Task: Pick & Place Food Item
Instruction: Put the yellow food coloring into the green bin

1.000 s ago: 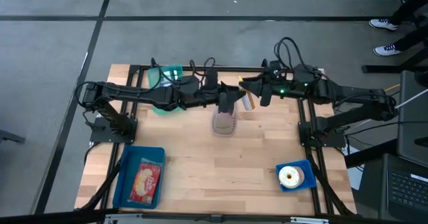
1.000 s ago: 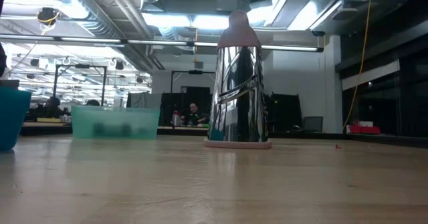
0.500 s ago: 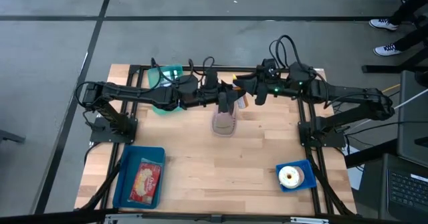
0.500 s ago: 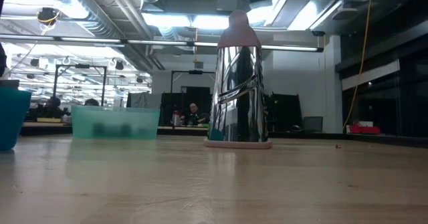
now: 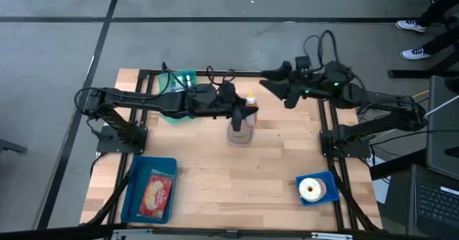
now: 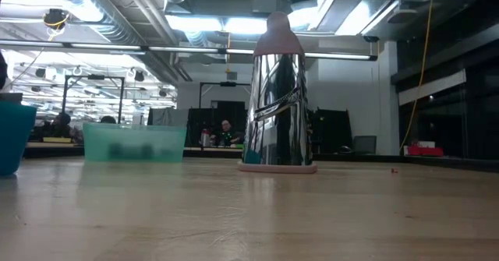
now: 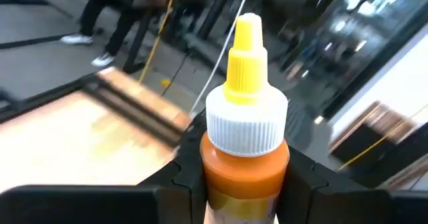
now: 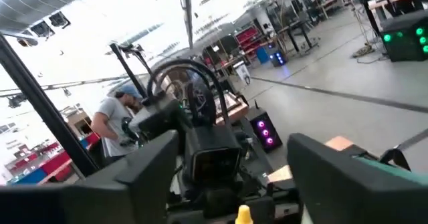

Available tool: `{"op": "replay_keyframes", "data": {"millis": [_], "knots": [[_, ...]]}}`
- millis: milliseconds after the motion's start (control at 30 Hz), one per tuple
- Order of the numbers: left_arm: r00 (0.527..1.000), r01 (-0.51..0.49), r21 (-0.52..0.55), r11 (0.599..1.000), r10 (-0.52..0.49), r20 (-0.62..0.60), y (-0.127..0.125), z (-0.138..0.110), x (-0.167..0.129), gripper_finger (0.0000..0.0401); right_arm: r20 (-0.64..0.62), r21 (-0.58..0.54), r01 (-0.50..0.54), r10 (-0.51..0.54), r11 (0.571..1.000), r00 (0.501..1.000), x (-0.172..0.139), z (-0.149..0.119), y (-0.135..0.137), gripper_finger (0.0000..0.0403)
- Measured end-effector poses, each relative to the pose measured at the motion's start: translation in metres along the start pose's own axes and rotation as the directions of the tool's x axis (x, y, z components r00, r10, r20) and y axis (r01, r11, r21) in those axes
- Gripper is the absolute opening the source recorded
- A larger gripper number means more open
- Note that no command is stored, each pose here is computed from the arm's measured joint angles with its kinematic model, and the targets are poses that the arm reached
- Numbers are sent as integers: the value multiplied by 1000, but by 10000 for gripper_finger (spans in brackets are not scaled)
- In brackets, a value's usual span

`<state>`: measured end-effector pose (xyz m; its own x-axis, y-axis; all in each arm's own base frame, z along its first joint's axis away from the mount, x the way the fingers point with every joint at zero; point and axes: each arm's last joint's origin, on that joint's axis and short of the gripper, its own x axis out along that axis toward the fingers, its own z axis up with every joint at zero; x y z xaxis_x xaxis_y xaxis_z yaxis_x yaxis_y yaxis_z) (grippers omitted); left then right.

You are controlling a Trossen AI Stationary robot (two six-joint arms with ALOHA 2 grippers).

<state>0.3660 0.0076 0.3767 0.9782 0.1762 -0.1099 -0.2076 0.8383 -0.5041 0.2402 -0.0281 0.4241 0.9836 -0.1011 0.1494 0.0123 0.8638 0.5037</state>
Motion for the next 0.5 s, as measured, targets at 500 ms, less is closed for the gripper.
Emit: {"op": "replay_keyframes", "data": {"millis": [500], "knots": [[690,-399,315,861,508,-516,59,6,-106,114,137,-17,-58,60,998,989,-43,33,13,280]]}}
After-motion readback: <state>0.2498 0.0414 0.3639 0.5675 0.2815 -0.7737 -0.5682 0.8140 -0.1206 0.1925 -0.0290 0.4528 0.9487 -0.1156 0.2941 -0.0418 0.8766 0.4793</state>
